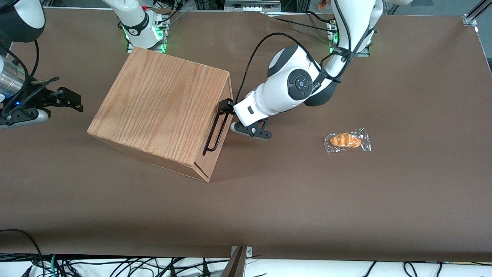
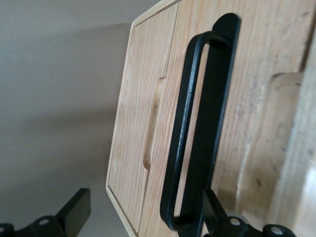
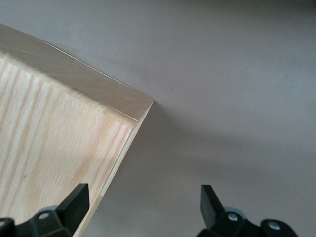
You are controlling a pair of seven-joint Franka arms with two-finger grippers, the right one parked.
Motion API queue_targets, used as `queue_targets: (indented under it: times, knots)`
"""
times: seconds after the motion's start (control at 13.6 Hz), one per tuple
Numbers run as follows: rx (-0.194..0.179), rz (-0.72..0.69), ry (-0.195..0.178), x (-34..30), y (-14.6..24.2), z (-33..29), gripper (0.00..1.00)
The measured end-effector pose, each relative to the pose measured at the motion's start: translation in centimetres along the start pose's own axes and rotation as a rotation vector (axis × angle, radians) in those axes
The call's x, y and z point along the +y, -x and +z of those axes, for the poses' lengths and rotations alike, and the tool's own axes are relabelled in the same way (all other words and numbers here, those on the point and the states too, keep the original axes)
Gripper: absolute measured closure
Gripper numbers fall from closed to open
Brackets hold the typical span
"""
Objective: Open top drawer with left arm
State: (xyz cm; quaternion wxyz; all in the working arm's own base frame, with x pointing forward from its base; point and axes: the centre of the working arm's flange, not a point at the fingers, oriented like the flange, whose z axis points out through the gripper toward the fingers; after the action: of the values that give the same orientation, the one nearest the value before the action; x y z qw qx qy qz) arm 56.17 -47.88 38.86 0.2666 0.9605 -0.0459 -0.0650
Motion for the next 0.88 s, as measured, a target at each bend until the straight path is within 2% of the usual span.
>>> queue_targets:
  times: [0.51,0.88]
  knots:
    - [0.008,-0.02,-0.008,-1.4,-1.2,1.3,0.0]
    - [0.032,-0.027,-0.01,-2.1,-2.1,0.1,0.0]
